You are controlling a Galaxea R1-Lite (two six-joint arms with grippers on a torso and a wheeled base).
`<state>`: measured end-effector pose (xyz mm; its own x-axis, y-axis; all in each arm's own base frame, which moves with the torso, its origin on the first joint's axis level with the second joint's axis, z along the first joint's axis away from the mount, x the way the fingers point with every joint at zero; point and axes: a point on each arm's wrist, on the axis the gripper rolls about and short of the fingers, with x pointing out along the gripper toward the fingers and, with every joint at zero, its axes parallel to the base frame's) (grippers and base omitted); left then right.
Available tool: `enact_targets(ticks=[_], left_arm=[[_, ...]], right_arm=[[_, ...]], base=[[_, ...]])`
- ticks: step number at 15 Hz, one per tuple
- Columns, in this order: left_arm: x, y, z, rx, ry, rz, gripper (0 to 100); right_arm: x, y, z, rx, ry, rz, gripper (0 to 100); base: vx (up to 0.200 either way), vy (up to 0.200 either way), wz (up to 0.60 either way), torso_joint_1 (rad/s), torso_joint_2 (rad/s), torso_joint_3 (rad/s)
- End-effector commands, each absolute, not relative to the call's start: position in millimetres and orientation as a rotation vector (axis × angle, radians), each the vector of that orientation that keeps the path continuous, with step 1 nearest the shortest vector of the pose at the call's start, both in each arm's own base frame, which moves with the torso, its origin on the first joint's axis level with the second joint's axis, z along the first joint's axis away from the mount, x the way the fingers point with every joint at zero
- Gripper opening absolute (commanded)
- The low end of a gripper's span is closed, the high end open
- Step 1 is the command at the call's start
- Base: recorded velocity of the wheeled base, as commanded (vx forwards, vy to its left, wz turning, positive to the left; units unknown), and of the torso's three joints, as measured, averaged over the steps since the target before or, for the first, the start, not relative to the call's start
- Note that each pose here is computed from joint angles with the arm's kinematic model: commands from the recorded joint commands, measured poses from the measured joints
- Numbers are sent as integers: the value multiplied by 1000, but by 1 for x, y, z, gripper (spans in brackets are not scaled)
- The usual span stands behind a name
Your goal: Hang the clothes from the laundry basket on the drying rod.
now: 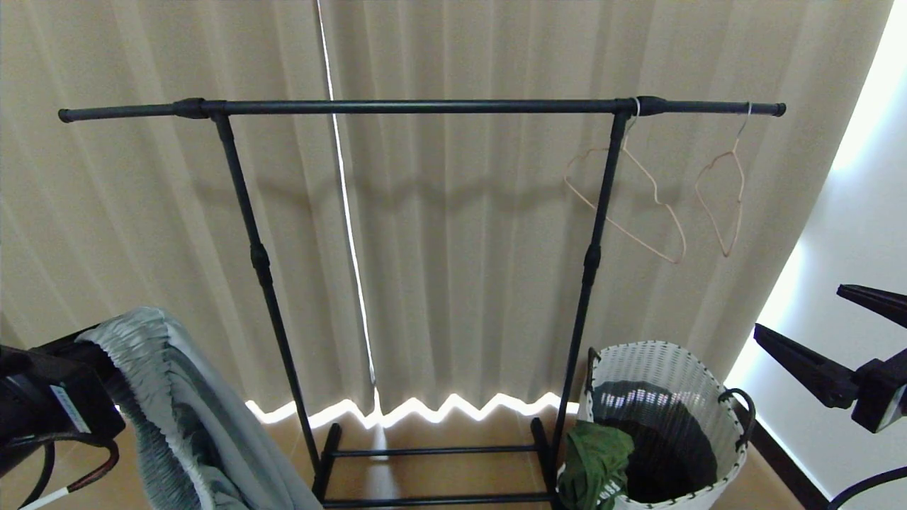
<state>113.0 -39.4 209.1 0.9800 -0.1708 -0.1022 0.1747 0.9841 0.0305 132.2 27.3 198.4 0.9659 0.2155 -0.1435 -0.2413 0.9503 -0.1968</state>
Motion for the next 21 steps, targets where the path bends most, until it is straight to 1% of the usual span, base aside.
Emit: enact_targets(ticks=[1, 5, 7, 12, 18, 19, 21], left_arm=[[111, -39, 209, 41, 93, -175, 0], [110, -38, 208, 43, 94, -174, 0], [111, -38, 208, 50, 95, -171, 0], [107, -36, 209, 61, 80, -167, 0], [106, -36, 205, 73, 90, -172, 0], [104, -36, 206, 73, 83, -172, 0], [104, -36, 205, 74, 86, -174, 0]], right_arm=[[133, 28, 197, -216, 127, 235, 100], [133, 28, 196, -215, 130, 235, 100], [133, 28, 196, -215, 131, 238, 100], [134, 28, 196, -214, 132, 238, 100], [127, 27, 202, -212, 95, 221, 100], [125, 26, 204, -210, 83, 218, 100], [125, 26, 203, -210, 84, 218, 100]], base=[[0, 0, 0, 237, -486, -246], [0, 0, 0, 225, -472, -242], [0, 0, 0, 85, -171, -90], [0, 0, 0, 6, -12, -6], [0, 0, 0, 0, 0, 0], [0, -200, 0, 2, -2, 7], [200, -200, 0, 0, -2, 2]])
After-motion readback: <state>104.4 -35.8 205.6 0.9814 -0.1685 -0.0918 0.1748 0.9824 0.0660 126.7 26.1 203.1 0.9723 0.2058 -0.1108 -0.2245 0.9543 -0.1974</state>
